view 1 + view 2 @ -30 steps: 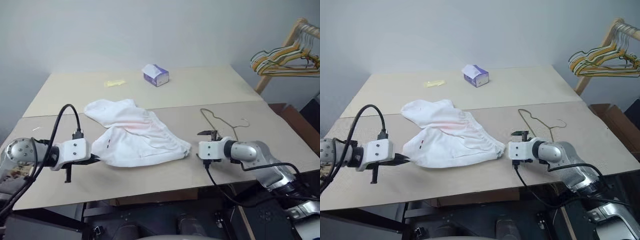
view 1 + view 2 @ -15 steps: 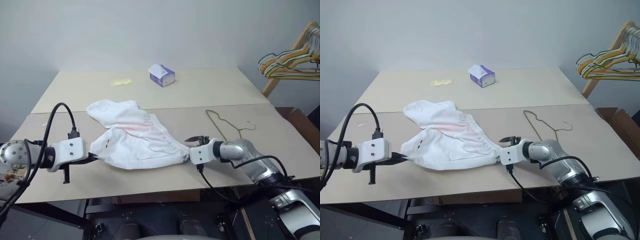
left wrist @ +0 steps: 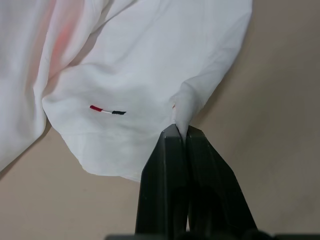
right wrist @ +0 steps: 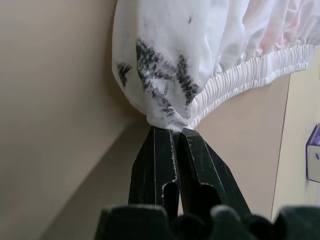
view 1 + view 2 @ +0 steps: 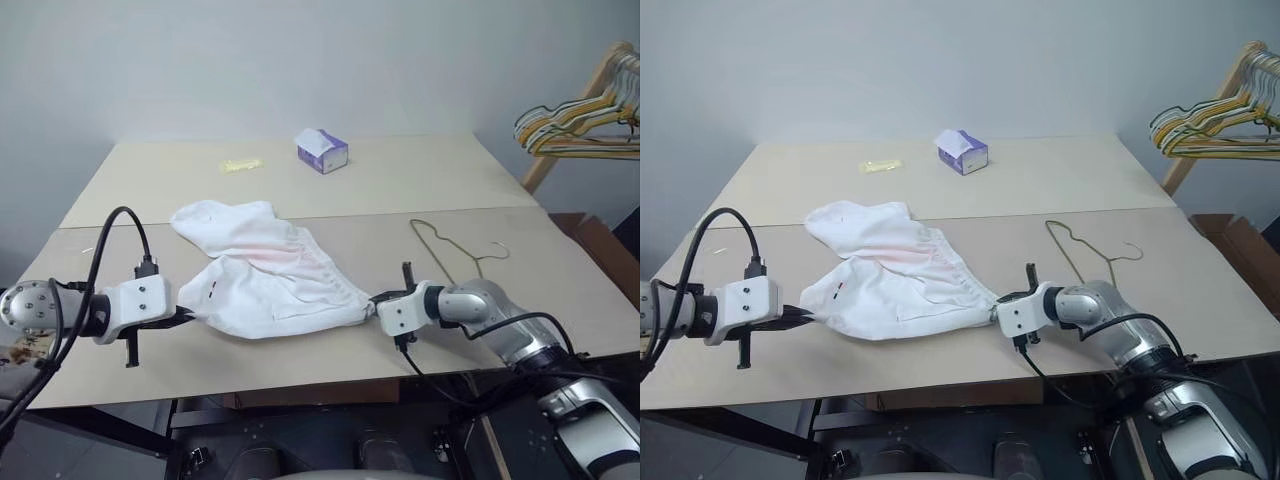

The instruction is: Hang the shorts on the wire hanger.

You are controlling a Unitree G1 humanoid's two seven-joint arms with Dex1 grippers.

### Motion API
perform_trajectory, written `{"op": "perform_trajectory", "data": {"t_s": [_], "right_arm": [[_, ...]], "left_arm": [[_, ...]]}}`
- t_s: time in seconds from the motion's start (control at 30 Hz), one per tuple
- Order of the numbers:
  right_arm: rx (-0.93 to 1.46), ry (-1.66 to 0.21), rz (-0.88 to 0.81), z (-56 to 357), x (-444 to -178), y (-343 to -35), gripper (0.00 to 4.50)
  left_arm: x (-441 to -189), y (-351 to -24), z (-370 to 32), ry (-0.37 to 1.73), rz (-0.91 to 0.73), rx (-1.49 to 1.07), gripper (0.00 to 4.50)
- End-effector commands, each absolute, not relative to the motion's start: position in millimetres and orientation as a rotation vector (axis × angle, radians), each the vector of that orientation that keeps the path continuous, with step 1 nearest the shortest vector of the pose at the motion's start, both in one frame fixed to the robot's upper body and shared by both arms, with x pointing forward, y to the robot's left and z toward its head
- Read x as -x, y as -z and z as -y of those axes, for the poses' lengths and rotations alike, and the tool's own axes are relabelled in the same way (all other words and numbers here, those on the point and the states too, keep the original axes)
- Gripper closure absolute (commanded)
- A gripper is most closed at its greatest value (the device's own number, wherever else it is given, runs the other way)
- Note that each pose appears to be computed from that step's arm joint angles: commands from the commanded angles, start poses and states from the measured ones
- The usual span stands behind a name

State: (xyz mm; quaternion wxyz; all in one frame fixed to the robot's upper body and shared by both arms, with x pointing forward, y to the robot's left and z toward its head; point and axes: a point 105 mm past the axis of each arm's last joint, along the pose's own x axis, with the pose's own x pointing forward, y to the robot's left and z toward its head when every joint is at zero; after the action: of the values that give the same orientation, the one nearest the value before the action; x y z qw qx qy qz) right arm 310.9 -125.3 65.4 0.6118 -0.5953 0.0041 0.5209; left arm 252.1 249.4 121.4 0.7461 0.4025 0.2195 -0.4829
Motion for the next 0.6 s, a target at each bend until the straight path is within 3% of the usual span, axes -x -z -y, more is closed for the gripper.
{"op": "perform_trajectory", "data": {"t_s": [0.03, 0.23, 0.37, 0.43, 0.53, 0.6], "right_arm": [[1.394, -1.161, -0.003, 135, -301, -97, 4.48], [1.262, -1.354, -0.089, 134, -247, -129, 4.48], [1.01, -1.383, -0.17, 124, -251, -149, 4.48], [0.858, -1.343, -0.193, 117, -276, -165, 4.48], [0.792, -1.117, -0.187, 116, -342, -200, 4.48], [0.738, -0.776, -0.044, 122, -400, -261, 4.48]], "left_arm": [[-244, -135, -249, 1.091, -0.483, -0.899, 4.5], [-215, -143, -245, 1.249, -0.566, -0.885, 4.5], [-234, -148, -241, 1.245, -0.54, -0.906, 4.5], [-268, -152, -240, 1.177, -0.486, -0.951, 4.5], [-367, -192, -239, 0.778, -0.308, -1.026, 4.5], [-428, -275, -231, 0.395, -0.041, -0.948, 4.5]]}}
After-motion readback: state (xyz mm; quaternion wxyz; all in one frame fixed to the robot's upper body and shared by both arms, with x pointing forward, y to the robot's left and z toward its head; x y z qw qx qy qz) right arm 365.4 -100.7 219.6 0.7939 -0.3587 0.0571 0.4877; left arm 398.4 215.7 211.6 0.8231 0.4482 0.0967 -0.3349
